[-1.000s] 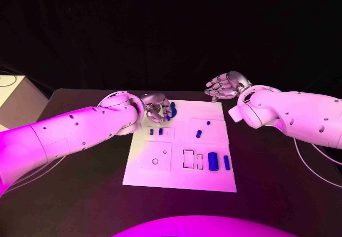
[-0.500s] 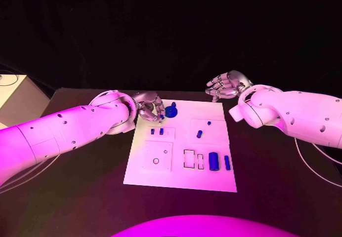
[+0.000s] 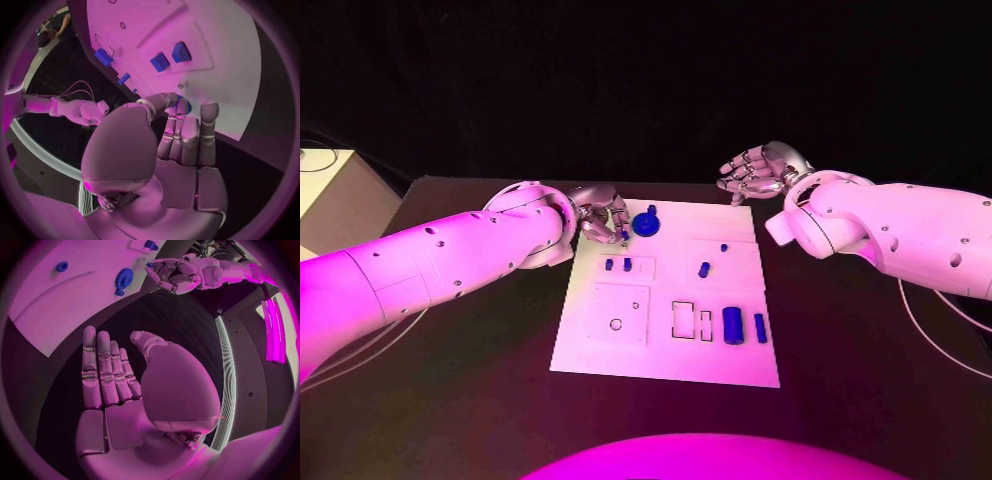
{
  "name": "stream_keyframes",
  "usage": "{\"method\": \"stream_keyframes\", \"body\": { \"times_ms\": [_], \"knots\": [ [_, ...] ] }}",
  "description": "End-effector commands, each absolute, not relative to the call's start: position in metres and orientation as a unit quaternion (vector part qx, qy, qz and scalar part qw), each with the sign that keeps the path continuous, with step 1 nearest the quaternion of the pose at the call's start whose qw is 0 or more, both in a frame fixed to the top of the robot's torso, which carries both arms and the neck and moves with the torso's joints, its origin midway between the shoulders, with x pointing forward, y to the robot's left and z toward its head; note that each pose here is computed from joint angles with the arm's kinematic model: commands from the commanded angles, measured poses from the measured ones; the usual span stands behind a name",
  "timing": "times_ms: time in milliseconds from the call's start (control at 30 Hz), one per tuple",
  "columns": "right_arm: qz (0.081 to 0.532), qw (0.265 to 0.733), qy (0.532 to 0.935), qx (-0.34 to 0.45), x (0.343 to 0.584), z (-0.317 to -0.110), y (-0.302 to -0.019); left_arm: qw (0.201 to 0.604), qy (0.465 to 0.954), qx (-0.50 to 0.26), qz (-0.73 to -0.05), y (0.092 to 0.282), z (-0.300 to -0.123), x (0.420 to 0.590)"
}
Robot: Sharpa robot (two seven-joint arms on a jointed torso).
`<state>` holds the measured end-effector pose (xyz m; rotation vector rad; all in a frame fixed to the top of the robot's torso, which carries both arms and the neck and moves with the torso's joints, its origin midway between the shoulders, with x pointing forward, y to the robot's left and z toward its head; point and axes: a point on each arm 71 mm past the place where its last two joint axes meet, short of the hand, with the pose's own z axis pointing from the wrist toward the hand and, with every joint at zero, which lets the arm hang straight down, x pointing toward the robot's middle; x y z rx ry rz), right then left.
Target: Assemble the parts on the task board
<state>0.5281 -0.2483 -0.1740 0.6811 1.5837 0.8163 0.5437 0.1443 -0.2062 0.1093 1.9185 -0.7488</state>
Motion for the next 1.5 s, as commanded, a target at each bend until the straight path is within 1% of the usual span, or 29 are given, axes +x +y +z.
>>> {"method": "stream_keyframes", "body": {
  "times_ms": [33, 867, 1500],
  "knots": [
    [0.354, 0.579, 0.677, 0.284, 0.5278, -0.1735, -0.247, 0.508, 0.803, 0.055, -0.306, 0.1425, -0.2082, 0.5435],
    [0.354, 0.579, 0.677, 0.284, 0.5279, -0.1737, -0.2472, 0.491, 0.816, 0.062, -0.298, 0.1401, -0.2135, 0.5419],
    [0.353, 0.58, 0.677, 0.285, 0.5278, -0.1737, -0.2483, 0.493, 0.819, 0.057, -0.289, 0.1448, -0.2164, 0.5431]
  ]
}}
